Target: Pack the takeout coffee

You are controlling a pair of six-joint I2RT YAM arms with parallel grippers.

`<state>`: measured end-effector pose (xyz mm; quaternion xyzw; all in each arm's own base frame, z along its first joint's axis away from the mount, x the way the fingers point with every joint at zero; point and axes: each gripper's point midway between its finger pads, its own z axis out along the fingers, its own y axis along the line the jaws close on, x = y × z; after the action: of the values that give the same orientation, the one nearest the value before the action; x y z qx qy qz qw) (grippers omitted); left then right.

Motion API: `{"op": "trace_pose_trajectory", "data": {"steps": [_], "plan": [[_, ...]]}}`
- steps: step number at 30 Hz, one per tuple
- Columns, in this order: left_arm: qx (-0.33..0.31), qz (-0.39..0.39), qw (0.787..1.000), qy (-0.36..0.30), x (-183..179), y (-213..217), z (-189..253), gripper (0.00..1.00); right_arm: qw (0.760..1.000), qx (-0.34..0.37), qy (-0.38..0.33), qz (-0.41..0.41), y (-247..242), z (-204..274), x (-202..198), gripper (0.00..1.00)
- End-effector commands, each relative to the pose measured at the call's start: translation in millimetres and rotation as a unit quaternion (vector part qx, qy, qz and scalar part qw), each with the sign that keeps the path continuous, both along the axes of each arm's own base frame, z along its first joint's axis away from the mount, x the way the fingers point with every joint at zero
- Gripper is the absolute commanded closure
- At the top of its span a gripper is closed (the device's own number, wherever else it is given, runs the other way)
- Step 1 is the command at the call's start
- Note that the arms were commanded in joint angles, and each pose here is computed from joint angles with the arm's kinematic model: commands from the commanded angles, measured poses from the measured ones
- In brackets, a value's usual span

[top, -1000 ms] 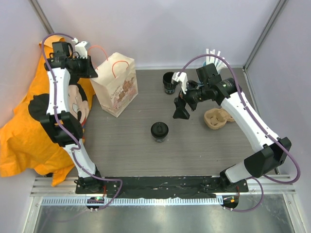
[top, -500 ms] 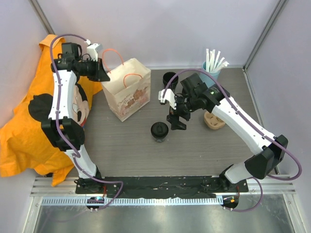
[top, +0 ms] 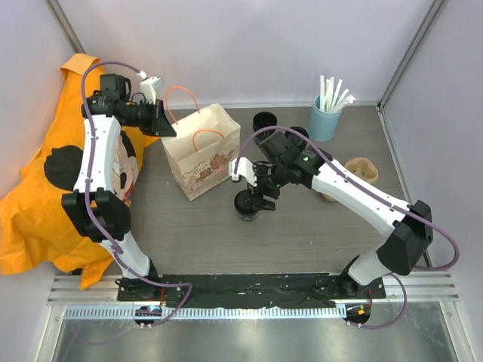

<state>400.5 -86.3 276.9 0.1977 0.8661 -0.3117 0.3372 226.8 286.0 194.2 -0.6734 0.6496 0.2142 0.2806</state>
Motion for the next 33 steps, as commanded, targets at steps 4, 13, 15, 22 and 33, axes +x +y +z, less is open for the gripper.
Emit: {"op": "trace_pose_trajectory", "data": {"steps": [4, 13, 15, 22, 33], "plan": [[0.001, -0.010, 0.999, -0.043, -18.9, -8.8, 25.4, 0.92, 0.999, 0.020, -0.042, 0.013, 28.6, -7.1, 13.9, 0.25], [0.016, 0.007, 0.999, -0.037, -22.8, -3.5, 13.9, 0.91, 0.999, 0.008, -0.031, 0.030, 33.2, -27.8, 6.1, 0.30], [0.022, 0.009, 0.999, -0.036, -23.2, -2.2, 10.3, 0.91, 0.999, 0.003, -0.035, 0.033, 34.2, -32.5, 7.0, 0.30], [0.023, 0.009, 0.999, -0.029, -23.7, -1.8, 3.7, 0.91, 0.998, -0.018, -0.052, 0.041, 31.7, -45.2, 15.9, 0.31], [0.027, 0.013, 0.999, -0.027, -25.5, -0.5, 0.2, 0.90, 0.995, -0.052, -0.039, 0.079, 29.3, -50.2, 11.9, 0.34]]}}
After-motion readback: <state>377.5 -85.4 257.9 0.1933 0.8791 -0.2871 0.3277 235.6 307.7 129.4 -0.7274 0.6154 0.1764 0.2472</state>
